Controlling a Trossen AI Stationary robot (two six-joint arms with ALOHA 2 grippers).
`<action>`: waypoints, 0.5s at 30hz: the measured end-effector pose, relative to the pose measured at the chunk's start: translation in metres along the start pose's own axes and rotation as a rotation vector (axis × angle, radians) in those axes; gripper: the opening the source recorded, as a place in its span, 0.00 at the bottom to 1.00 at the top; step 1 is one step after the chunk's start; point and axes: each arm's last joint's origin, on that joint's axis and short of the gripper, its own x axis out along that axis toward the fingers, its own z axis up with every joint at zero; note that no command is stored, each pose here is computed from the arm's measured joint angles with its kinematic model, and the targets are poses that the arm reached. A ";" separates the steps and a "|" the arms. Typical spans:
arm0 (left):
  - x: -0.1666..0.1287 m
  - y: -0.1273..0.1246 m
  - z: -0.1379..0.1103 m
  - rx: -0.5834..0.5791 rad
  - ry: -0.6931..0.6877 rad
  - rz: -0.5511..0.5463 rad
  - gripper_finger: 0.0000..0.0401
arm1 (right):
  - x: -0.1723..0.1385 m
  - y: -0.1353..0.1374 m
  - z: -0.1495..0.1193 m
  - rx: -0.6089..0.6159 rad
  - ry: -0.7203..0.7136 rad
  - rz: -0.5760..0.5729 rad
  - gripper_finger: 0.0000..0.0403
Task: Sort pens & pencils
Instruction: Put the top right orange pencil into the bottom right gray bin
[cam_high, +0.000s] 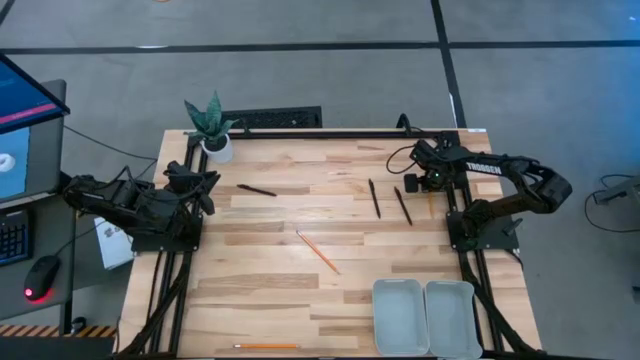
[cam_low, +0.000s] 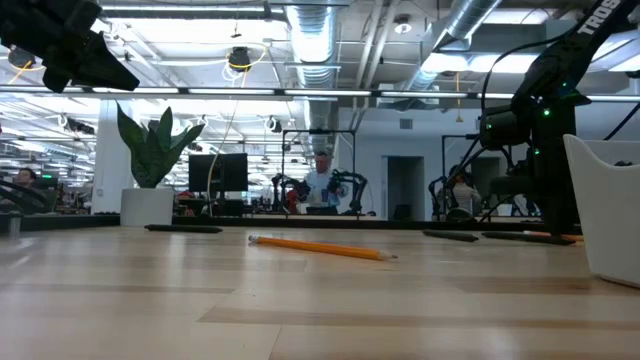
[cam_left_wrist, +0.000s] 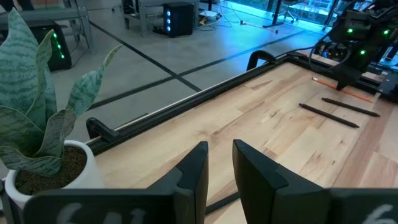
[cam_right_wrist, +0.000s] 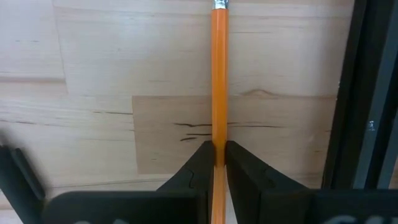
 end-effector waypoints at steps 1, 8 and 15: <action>0.000 0.000 0.000 0.000 0.000 0.000 0.16 | -0.001 0.000 0.000 -0.001 0.001 -0.001 0.15; 0.000 0.000 0.000 0.000 0.000 0.000 0.16 | -0.014 0.008 0.003 -0.035 0.011 -0.009 0.14; 0.000 0.000 0.000 0.000 0.000 0.000 0.16 | -0.029 0.016 0.005 -0.068 0.018 -0.015 0.14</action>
